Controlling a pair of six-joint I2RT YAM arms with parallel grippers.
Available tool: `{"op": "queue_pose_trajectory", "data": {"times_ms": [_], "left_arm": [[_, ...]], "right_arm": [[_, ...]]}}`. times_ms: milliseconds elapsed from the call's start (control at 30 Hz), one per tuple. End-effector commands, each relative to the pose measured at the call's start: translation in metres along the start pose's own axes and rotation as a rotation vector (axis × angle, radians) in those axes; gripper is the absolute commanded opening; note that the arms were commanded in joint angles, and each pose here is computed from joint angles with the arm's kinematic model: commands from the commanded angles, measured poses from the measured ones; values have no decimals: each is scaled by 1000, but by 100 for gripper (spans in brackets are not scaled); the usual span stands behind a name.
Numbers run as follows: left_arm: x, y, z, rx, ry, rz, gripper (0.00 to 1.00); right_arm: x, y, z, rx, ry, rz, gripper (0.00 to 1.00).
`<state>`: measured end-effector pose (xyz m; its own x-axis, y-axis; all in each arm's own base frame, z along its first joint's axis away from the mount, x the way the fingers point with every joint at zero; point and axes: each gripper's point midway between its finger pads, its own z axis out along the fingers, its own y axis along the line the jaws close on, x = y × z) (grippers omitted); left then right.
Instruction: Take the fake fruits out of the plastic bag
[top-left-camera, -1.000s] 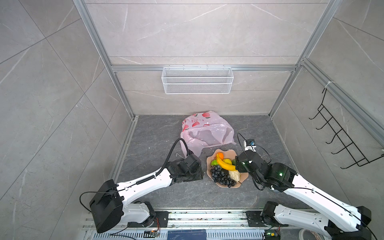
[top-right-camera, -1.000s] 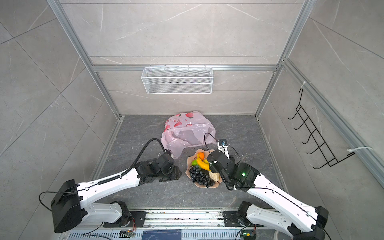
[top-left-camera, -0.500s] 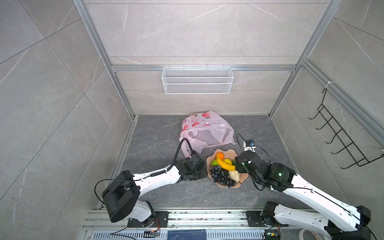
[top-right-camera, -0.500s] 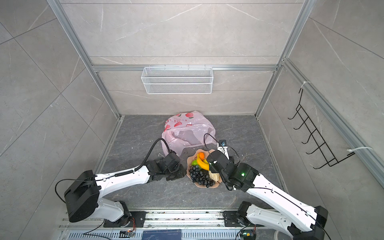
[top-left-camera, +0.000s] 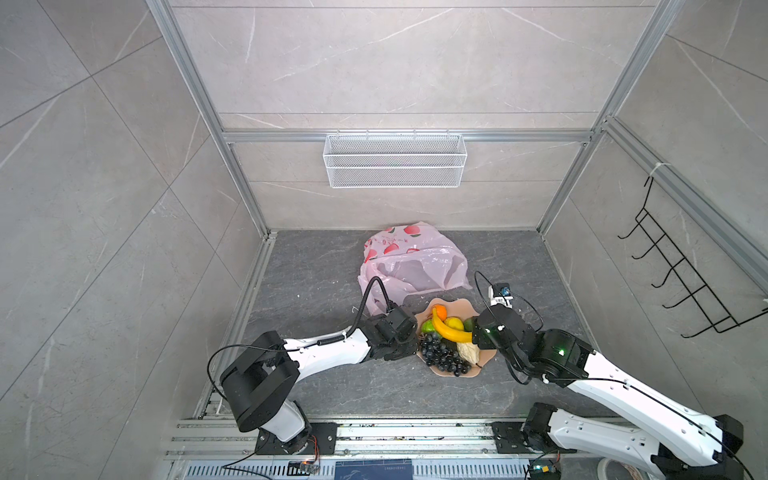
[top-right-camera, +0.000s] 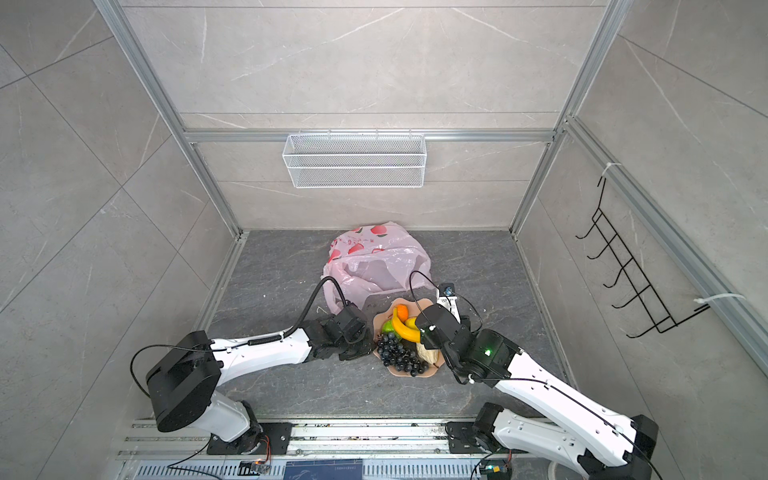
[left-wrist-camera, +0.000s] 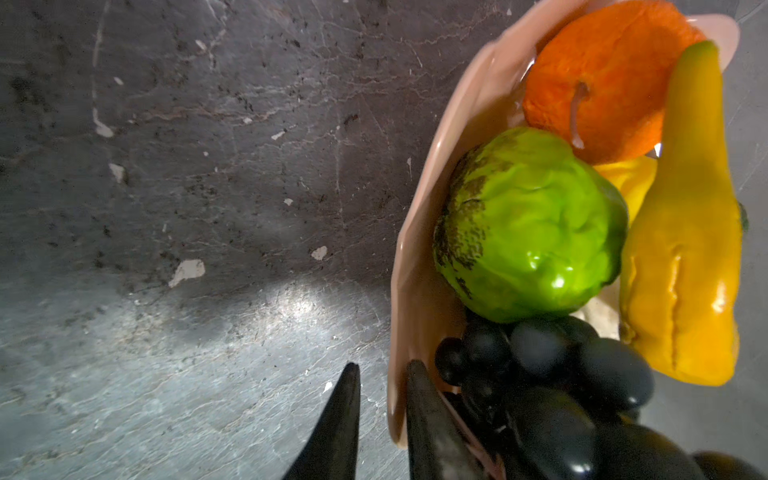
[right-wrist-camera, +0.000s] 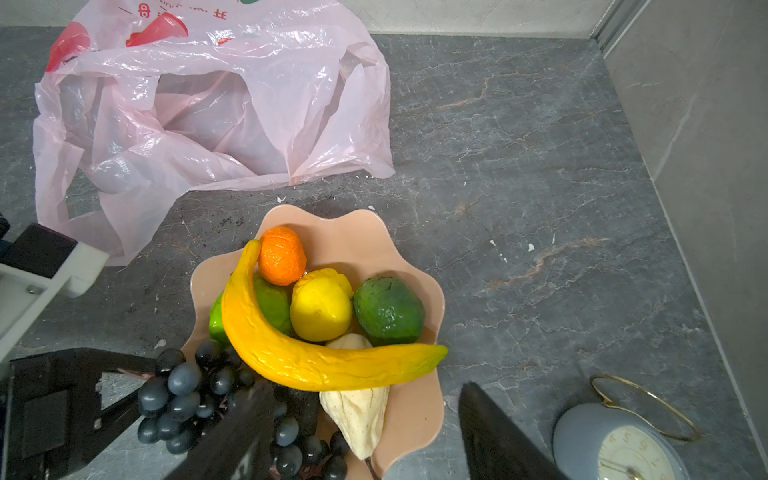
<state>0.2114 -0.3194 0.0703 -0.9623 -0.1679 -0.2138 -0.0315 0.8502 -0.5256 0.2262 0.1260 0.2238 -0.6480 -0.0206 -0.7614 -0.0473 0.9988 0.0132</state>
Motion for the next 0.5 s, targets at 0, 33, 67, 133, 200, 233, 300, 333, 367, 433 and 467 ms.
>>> {"op": "queue_pose_trajectory", "data": {"times_ms": [0,33,67,133,200,233,300,333,367,433,467], "left_arm": [[-7,-18,-1,42,-17,-13,21],[-7,-18,-1,41,-18,-16,20],[-7,-17,0,39,-18,-20,18],[-8,-18,0,41,-22,-31,16],[-10,-18,0,38,-31,-41,14],[-12,-17,0,35,-35,-44,13],[-13,-13,1,25,-36,-56,10],[-15,-12,1,23,-38,-62,9],[-15,-9,1,20,-38,-70,8],[-18,-6,-1,22,-44,-80,7],[-19,-3,-2,19,-47,-84,7]], "right_arm": [[4,-7,-1,20,-3,13,73],[4,-7,-1,18,-2,12,74],[4,-7,-1,18,-2,13,74],[4,-8,-2,18,-3,16,74],[5,-9,-1,22,-4,19,74],[5,-9,-2,22,-4,19,74],[5,-9,-2,24,-3,19,74],[5,-9,-1,26,-3,18,74],[5,-10,-2,26,-3,18,74],[5,-11,-2,32,-3,16,74],[5,-11,-2,33,-4,17,74]]}}
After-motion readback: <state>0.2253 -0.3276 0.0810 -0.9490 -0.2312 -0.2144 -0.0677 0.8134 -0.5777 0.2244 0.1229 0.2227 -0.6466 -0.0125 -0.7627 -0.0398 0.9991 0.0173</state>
